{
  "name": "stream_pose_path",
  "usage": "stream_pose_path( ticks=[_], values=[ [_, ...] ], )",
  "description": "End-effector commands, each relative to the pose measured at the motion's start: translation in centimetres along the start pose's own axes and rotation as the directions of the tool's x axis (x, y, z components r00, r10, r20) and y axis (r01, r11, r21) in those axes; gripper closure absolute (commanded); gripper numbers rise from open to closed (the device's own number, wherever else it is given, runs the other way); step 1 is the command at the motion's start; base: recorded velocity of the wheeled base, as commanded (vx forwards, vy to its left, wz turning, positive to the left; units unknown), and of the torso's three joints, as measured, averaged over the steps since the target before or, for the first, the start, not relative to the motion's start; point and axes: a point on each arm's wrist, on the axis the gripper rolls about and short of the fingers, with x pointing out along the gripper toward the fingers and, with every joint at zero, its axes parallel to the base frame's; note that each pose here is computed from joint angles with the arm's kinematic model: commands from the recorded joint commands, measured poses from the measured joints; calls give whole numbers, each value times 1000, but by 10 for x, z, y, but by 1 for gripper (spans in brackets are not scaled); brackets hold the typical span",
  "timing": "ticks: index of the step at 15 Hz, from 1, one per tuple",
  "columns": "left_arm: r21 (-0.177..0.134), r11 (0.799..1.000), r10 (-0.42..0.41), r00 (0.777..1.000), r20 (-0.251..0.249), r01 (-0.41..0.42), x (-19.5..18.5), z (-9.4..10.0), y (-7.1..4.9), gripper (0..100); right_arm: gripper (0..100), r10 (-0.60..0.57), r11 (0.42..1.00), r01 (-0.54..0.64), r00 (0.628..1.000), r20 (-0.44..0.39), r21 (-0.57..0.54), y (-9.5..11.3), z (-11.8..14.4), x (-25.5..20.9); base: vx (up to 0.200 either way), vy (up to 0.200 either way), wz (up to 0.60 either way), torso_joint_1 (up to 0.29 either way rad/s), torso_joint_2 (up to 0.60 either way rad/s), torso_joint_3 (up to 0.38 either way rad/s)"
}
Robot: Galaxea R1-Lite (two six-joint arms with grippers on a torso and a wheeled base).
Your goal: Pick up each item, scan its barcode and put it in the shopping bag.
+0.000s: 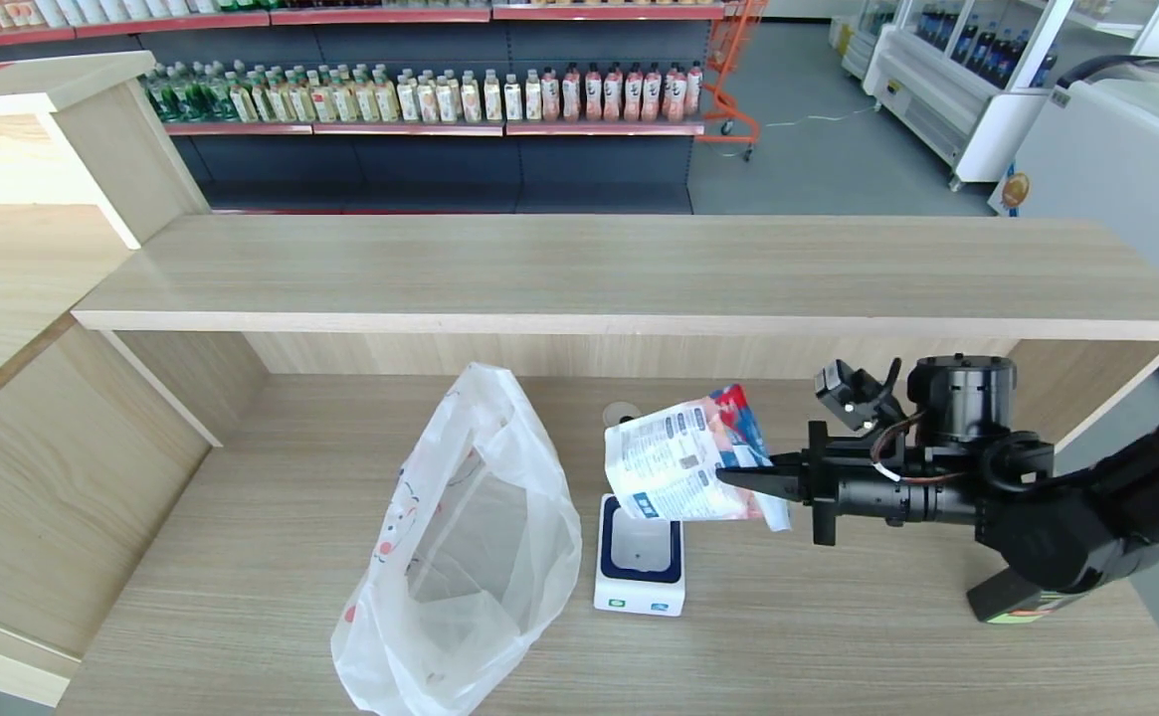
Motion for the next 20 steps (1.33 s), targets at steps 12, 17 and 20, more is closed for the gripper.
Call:
stream_pose_path(
  ticks=[12, 17, 20],
  values=[
    [-1, 1000, 2, 1000, 1, -2, 0, 0, 0, 0, 100, -268, 784, 242, 963, -40, 572, 46, 27, -28, 0, 0, 0, 0, 0, 0],
    [-3, 1000, 2, 1000, 1, -2, 0, 0, 0, 0, 100, -267, 769, 252, 962, -63, 587, 50, 19, -31, 0, 80, 0, 1, 0, 1],
    [1, 1000, 2, 1000, 1, -2, 0, 0, 0, 0, 100, -261, 754, 241, 964, -59, 611, 52, 21, -31, 0, 200, 0, 1, 2, 1]
  ],
)
